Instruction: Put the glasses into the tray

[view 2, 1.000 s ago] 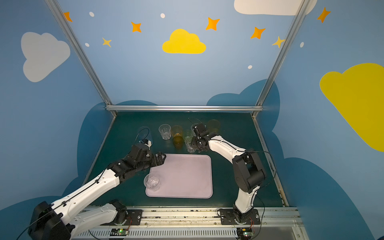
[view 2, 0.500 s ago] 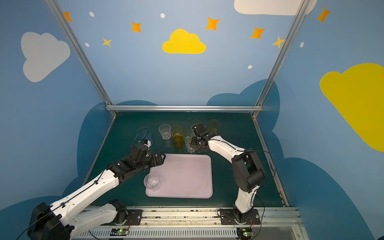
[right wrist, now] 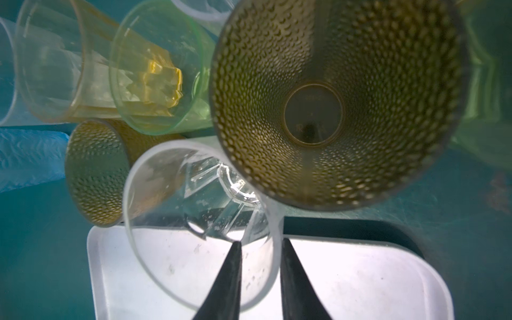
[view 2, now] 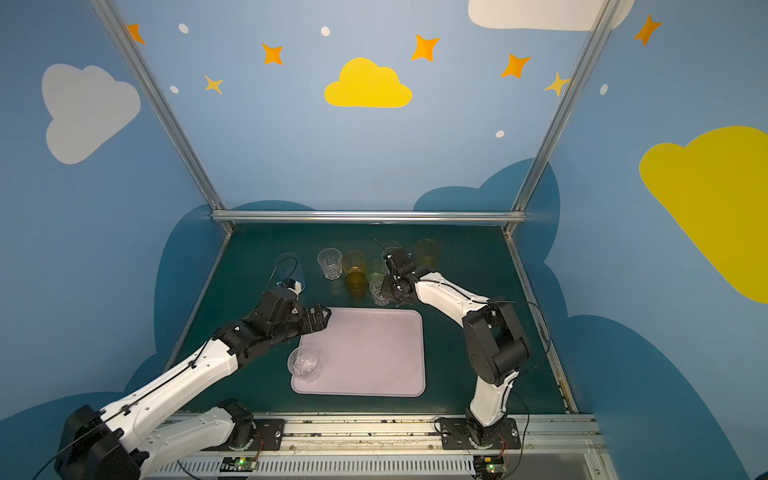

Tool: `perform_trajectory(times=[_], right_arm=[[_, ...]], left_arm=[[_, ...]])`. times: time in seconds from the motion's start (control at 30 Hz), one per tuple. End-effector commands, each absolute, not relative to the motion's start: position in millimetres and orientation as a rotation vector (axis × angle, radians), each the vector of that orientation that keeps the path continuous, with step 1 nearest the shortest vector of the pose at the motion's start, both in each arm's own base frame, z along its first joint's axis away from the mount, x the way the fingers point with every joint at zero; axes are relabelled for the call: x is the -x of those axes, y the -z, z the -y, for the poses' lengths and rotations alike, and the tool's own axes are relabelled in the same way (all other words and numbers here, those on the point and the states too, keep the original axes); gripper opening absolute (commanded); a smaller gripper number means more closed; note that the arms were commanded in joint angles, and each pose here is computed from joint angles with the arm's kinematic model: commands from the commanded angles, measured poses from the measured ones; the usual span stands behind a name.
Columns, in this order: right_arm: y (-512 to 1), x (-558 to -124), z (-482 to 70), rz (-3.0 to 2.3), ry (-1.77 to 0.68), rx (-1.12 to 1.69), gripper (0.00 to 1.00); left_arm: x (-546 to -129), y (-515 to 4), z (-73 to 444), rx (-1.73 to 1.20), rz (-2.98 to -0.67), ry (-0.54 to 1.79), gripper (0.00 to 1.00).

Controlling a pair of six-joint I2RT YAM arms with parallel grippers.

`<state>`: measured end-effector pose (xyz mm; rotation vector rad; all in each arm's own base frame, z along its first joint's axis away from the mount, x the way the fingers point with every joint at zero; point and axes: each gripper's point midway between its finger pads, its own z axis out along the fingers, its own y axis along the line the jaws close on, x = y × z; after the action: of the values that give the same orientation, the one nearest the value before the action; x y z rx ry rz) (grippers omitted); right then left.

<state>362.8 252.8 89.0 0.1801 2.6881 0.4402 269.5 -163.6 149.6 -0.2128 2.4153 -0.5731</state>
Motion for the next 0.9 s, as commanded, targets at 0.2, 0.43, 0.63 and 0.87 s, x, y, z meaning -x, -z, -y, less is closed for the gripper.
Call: perform_trajectory(times=[0.2, 0.43, 0.63, 0.87], right_arm=[[-92.1, -352.7, -247.4, -2.691, -0.426, -0.192, 0.22], [-96.4, -351.6, -246.1, -2.679, -0.426, -0.195, 0.19], [-96.9, -349.7, -246.6, -2.678, -0.427, -0.192, 0.15], [-94.3, -348.2, -247.2, -2.686, -0.425, -0.189, 0.12]], left_arm=[[-267.3, -146.0, 156.5, 0.231, -2.420, 0.541, 1.00], [-266.8, -147.1, 155.8, 0.232, -2.417, 0.542, 1.00], [-265.4, -146.2, 154.1, 0.235, -2.416, 0.537, 1.00], [-264.6, -147.7, 153.2, 0.236, -2.412, 0.538, 1.00]])
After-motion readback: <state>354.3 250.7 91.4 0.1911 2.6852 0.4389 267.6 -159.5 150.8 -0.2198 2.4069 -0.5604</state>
